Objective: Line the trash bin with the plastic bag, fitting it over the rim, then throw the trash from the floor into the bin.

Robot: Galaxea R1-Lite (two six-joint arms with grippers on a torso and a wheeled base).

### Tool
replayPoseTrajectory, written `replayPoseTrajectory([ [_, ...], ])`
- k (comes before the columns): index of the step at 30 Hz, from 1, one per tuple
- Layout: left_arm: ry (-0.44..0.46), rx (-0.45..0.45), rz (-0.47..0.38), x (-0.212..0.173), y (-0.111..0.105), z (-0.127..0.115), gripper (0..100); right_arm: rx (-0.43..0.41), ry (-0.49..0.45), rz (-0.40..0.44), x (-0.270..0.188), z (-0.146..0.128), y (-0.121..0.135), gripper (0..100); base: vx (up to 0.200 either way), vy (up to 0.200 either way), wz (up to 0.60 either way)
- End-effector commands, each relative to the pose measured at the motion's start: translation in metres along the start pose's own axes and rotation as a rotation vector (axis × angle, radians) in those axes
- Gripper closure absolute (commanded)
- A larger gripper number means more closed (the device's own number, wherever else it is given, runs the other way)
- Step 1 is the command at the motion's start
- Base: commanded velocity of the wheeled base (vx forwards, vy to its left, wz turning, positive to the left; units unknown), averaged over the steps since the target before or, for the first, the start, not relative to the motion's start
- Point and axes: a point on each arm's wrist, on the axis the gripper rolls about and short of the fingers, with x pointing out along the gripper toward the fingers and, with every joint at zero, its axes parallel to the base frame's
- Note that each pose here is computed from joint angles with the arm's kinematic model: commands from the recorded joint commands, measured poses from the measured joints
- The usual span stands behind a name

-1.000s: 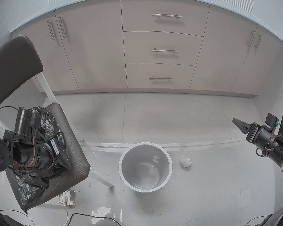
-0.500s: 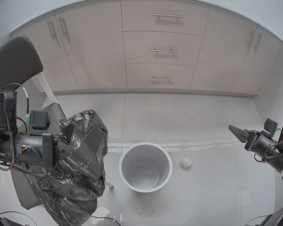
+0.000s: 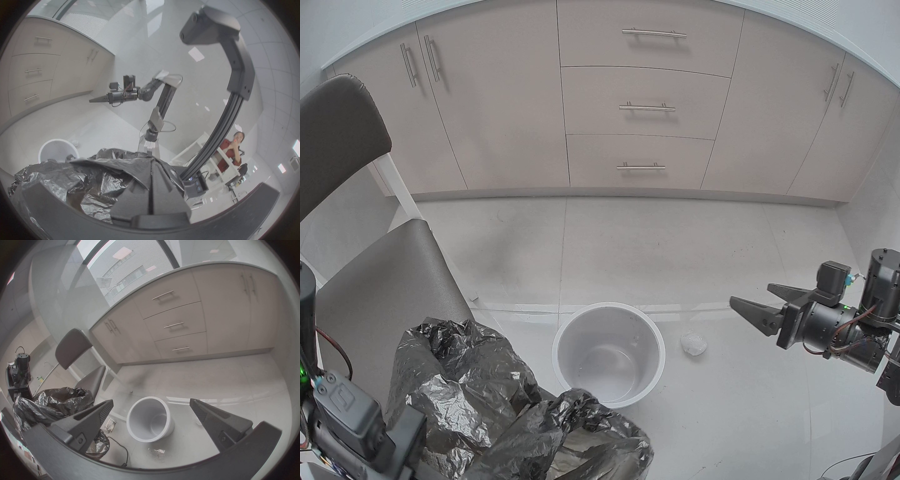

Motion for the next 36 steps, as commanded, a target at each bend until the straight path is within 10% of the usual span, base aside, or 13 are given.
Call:
replayPoseTrajectory([
  [1, 0.09, 0.02, -0.016, 0.019, 0.007, 0.001, 100, -0.025, 0.08, 0.076, 0.033, -0.012, 0.017, 0, 0.0, 0.0, 0.0],
  [14, 0.051, 0.321, -0.12, 0.027, -0.017, 0.028, 100, -0.078, 0.197, 0.265, 0.039, -0.039, 0.069, 0, 0.0, 0.0, 0.0],
  [36, 0.049, 0.44, 0.085, 0.03, -0.009, 0.029, 100, -0.236, 0.393, 0.407, -0.001, -0.106, 0.131, 0, 0.0, 0.0, 0.0],
])
